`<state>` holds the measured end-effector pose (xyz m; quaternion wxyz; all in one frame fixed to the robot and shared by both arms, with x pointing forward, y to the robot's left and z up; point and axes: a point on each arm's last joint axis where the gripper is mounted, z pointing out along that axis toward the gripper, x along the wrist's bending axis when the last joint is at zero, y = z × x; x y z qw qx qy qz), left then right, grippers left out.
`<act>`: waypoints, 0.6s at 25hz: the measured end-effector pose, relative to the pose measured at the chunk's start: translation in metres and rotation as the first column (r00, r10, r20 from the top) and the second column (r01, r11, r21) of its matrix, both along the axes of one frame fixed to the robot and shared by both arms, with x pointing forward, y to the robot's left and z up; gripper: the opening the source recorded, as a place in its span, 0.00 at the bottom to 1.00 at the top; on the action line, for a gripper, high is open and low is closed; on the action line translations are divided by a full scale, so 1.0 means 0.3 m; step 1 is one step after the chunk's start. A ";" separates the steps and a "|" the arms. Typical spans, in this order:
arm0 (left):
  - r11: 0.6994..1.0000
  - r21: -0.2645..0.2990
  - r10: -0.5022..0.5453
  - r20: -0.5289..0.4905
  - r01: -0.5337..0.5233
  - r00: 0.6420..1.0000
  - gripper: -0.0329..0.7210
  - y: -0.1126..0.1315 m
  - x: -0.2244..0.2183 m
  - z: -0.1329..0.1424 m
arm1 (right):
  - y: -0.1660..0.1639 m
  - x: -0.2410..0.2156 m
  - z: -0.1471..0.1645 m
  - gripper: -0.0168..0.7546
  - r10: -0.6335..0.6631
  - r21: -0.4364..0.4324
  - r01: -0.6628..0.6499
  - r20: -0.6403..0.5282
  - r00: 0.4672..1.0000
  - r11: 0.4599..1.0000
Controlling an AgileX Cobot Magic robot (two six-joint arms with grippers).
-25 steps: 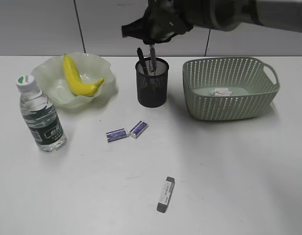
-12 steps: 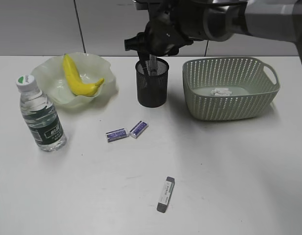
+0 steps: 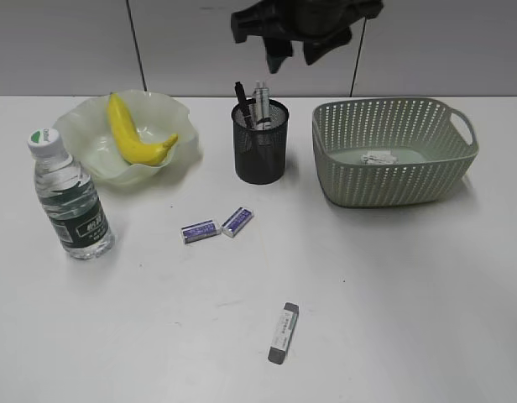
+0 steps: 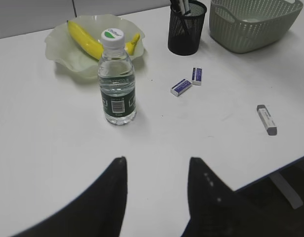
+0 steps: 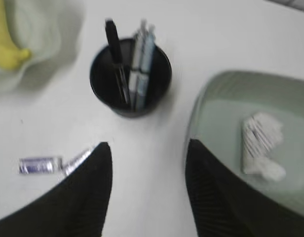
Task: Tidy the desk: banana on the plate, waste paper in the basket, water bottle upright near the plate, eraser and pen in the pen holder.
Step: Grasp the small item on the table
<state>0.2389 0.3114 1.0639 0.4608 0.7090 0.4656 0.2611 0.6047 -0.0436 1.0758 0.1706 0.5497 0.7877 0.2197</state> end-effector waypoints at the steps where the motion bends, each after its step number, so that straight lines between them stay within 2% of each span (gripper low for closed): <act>1: 1.000 0.000 0.000 0.000 0.000 1.000 0.45 0.000 0.000 0.000 | -0.020 -0.024 0.012 0.51 0.006 -0.033 -0.007 -0.028 1.000 0.999; 3: 1.000 0.000 0.000 0.000 0.000 1.000 0.45 0.000 0.000 0.000 | -0.071 -0.091 0.033 0.47 0.036 -0.096 -0.044 -0.086 0.996 0.994; 6: 1.000 0.000 0.000 0.000 0.000 1.000 0.45 0.000 0.000 0.000 | -0.151 -0.214 0.048 0.43 0.086 -0.123 -0.105 -0.153 0.984 0.987; 10: 1.000 0.000 0.000 0.000 0.000 1.000 0.45 0.000 0.000 0.000 | -0.291 -0.417 0.045 0.38 0.111 -0.125 -0.138 -0.204 0.973 0.982; 15: 1.000 0.000 0.000 0.000 0.000 1.000 0.45 0.000 0.000 0.000 | -0.471 -0.660 -0.003 0.35 0.116 -0.122 -0.144 -0.214 0.970 0.982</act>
